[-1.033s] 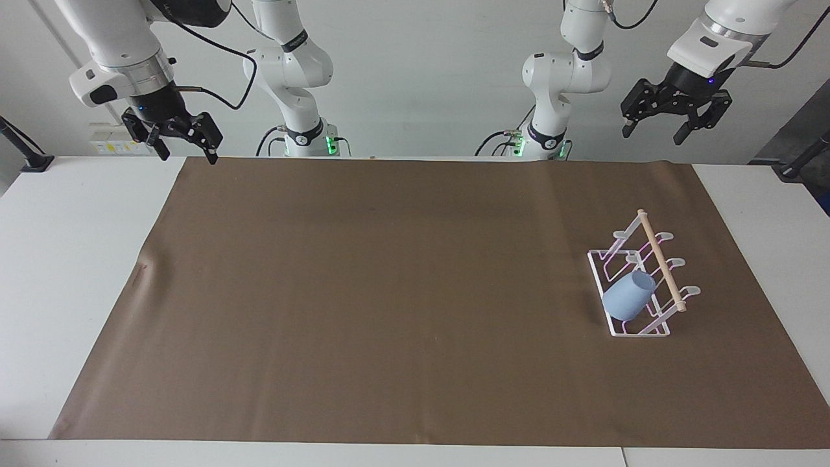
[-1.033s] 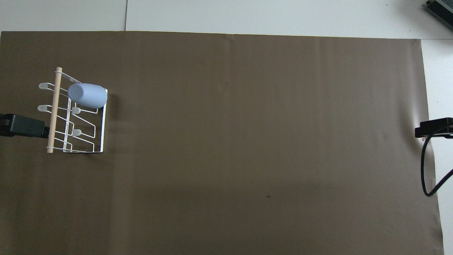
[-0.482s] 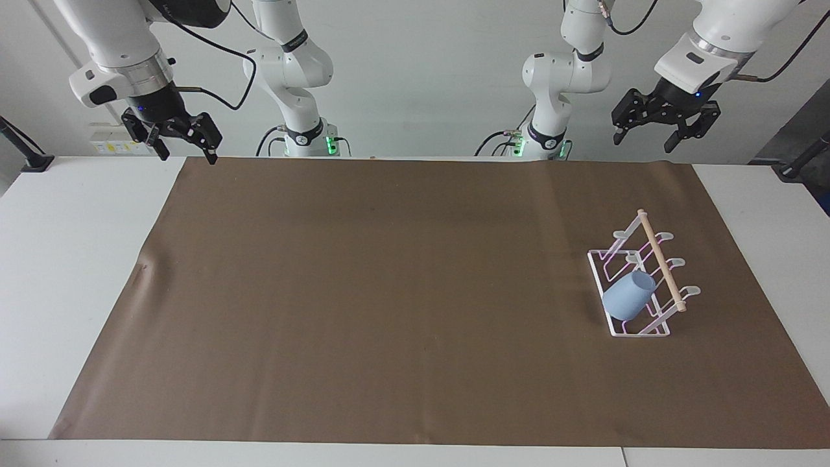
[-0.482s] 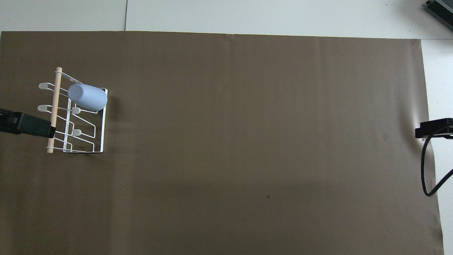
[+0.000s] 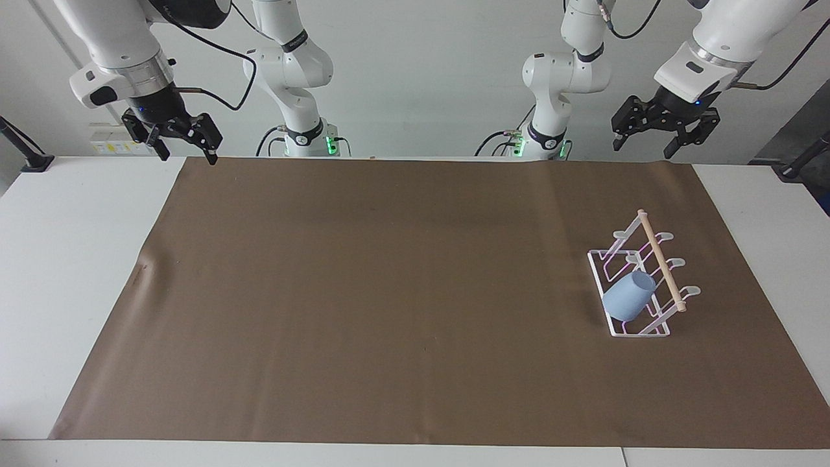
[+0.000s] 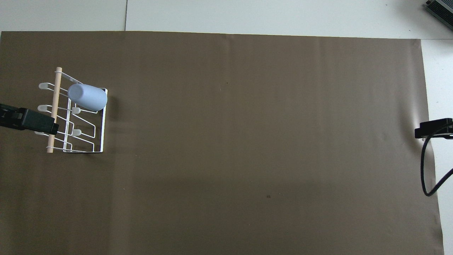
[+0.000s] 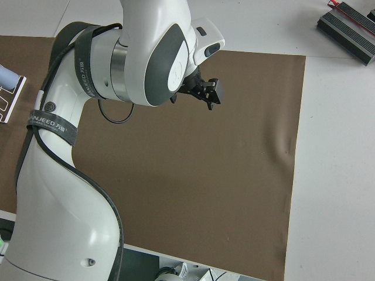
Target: Hang cup on cup holder
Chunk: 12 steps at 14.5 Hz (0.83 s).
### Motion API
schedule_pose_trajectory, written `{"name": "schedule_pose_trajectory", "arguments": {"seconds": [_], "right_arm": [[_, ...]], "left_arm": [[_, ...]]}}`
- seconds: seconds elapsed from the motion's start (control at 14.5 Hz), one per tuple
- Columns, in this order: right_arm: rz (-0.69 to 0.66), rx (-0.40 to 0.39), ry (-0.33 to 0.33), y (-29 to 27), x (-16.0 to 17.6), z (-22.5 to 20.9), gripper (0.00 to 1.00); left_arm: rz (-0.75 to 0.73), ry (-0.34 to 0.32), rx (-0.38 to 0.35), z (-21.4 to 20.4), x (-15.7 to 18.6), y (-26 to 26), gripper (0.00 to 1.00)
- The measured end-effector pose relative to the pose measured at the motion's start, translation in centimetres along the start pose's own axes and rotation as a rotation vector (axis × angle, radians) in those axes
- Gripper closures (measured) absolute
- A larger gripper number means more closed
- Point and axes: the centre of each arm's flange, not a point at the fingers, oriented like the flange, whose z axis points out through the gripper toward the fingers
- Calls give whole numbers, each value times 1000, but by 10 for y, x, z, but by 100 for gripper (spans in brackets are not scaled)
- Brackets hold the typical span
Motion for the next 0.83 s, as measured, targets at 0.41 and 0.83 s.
{"name": "schedule_pose_trajectory", "arguments": {"seconds": [0.41, 0.83], "right_arm": [[-7, -1, -1, -4, -3, -25, 0], [-7, -2, -14, -4, -1, -20, 0]], "left_arm": [[0, -11, -1, 3, 0, 0, 0], [6, -21, -2, 7, -2, 0, 0]]}}
